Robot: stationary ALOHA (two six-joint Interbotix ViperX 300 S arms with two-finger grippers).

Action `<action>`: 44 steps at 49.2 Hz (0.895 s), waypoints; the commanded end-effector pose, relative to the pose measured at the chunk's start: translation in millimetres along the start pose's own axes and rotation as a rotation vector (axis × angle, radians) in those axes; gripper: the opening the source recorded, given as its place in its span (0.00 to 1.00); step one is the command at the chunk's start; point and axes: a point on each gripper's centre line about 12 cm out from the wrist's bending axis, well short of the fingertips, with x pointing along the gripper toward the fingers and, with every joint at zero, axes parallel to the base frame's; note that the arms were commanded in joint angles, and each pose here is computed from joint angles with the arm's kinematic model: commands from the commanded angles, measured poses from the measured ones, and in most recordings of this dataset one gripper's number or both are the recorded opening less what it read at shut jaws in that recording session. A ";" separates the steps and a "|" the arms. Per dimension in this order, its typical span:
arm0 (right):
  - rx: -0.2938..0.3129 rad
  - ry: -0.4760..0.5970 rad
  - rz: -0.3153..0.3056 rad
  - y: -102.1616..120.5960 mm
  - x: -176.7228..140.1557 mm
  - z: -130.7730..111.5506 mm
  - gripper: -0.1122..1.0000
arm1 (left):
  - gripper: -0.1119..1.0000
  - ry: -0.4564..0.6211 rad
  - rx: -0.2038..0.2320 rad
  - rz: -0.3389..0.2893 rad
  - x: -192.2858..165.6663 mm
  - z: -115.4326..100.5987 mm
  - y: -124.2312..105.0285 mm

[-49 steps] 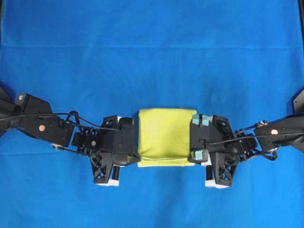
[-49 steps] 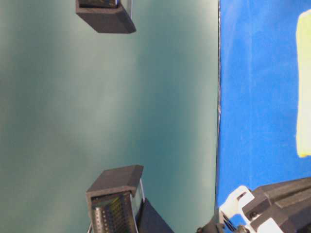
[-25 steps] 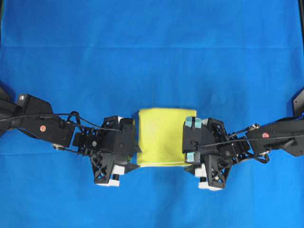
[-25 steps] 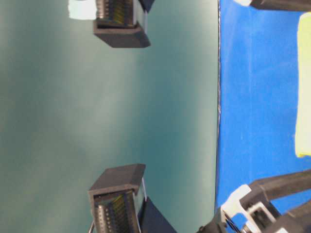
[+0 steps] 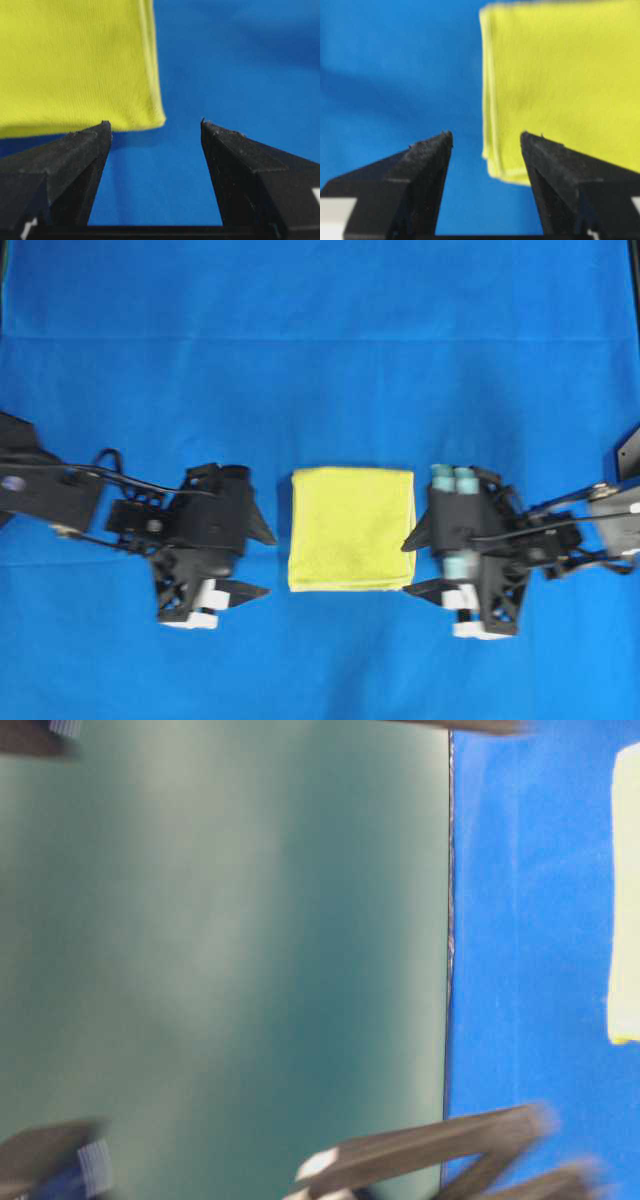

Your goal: Fold the yellow towel.

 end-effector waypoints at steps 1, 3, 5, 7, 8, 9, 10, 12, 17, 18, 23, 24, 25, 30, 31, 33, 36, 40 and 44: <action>-0.026 -0.102 -0.004 -7.2 -28.3 16.5 0.64 | 0.71 -0.092 0.018 -0.017 -31.6 17.0 -3.8; -0.036 -0.127 -0.012 -11.2 -36.2 18.3 0.64 | 0.71 -0.121 0.035 -0.020 -42.8 19.0 -4.1; -0.042 -0.149 -0.024 -16.9 -43.5 19.1 0.64 | 0.71 -0.143 0.059 -0.021 -53.0 18.9 -3.6; -0.042 -0.172 -0.033 -22.1 -50.9 19.8 0.64 | 0.71 -0.168 0.082 -0.019 -63.1 17.7 -1.9; -0.044 -0.183 -0.038 -24.9 -54.1 19.6 0.64 | 0.71 -0.180 0.094 -0.017 -67.8 16.7 -0.7; -0.047 -0.193 -0.044 -27.8 -56.7 19.2 0.64 | 0.71 -0.195 0.103 -0.015 -72.6 15.7 0.4; -0.044 -0.205 -0.048 -30.5 -60.4 19.1 0.64 | 0.71 -0.212 0.111 -0.012 -77.7 14.6 2.0; -0.045 -0.226 -0.058 -36.0 -66.8 17.8 0.64 | 0.71 -0.248 0.118 -0.006 -87.4 12.1 5.7; -0.055 -0.283 -0.073 -45.0 -85.7 14.4 0.64 | 0.71 -0.332 0.116 0.016 -110.6 3.7 15.8; -0.057 -0.294 -0.074 -45.9 -89.5 13.3 0.64 | 0.71 -0.348 0.114 0.019 -115.7 2.1 17.0; -0.074 -0.340 -0.082 -51.8 -106.8 3.5 0.64 | 0.71 -0.412 0.114 0.035 -138.0 -8.6 23.3; -0.077 -0.347 -0.084 -53.1 -109.2 0.5 0.64 | 0.71 -0.425 0.112 0.038 -142.0 -11.0 24.5; -0.075 -0.359 -0.085 -54.8 -113.3 -1.6 0.64 | 0.71 -0.436 0.111 0.042 -146.1 -13.7 25.6; -0.063 -0.401 -0.092 -64.2 -124.5 -17.5 0.64 | 0.71 -0.472 0.097 0.068 -160.3 -30.9 33.8; -0.057 -0.407 -0.096 -66.9 -125.5 -21.6 0.64 | 0.71 -0.476 0.093 0.074 -161.9 -35.2 35.7; -0.049 -0.428 -0.102 -71.8 -128.9 -29.0 0.64 | 0.71 -0.485 0.086 0.087 -165.1 -43.2 39.3; -0.038 -0.457 -0.107 -78.6 -131.4 -41.9 0.64 | 0.71 -0.493 0.072 0.113 -168.6 -58.8 45.9; -0.019 -0.494 -0.118 -88.4 -131.7 -61.2 0.64 | 0.71 -0.497 0.056 0.138 -170.0 -77.2 52.2; 0.003 -0.518 -0.131 -96.2 -130.2 -77.0 0.64 | 0.71 -0.506 0.046 0.152 -169.8 -95.0 55.9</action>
